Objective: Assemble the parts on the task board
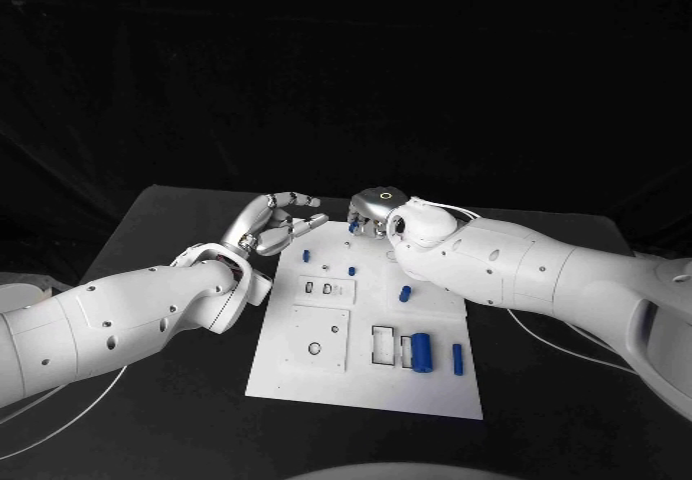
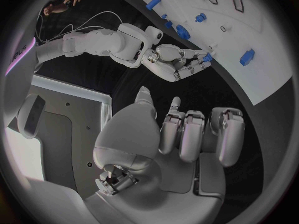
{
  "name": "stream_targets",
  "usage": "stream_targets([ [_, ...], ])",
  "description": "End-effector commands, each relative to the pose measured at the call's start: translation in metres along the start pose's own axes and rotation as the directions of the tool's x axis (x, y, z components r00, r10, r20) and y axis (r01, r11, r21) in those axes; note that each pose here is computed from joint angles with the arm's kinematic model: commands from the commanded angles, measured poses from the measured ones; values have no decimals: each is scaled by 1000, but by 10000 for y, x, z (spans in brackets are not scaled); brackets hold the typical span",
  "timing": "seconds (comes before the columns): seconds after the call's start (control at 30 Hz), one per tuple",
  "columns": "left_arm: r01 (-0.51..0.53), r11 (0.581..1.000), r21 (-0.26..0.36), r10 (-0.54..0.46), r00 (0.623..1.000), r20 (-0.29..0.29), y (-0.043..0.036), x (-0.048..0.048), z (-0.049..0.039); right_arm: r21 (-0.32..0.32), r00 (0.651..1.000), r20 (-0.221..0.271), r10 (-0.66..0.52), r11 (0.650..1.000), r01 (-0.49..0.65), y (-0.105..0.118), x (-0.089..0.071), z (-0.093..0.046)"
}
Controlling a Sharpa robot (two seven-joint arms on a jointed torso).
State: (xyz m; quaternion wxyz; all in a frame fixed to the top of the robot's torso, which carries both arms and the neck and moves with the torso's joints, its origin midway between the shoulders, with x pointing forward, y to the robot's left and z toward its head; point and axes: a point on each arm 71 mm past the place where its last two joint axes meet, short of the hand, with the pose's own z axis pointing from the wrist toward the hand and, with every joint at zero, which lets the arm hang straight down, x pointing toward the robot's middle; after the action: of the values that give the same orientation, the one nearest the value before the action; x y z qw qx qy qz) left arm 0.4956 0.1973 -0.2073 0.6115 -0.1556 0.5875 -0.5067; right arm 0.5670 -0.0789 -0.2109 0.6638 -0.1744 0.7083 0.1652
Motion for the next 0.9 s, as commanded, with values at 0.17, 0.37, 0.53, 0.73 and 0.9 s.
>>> stream_targets([
  [0.17,-4,1000,17,4,1000,4,-35,-7,15,-3,1000,-10,-10,1000,10,10,21,9],
  [0.37,-6,1000,17,6,1000,6,-32,-14,20,-2,1000,-16,-5,1000,5,11,30,7],
  [0.53,-8,1000,16,8,1000,8,-29,-20,21,1,999,-34,-3,1000,3,25,44,8],
  [0.73,-9,1000,16,9,1000,9,-25,-25,23,2,999,-40,4,1000,-4,41,50,11],
  [0.9,-10,1000,16,10,1000,10,-22,-27,24,0,999,-37,7,1000,-7,51,49,11],
])
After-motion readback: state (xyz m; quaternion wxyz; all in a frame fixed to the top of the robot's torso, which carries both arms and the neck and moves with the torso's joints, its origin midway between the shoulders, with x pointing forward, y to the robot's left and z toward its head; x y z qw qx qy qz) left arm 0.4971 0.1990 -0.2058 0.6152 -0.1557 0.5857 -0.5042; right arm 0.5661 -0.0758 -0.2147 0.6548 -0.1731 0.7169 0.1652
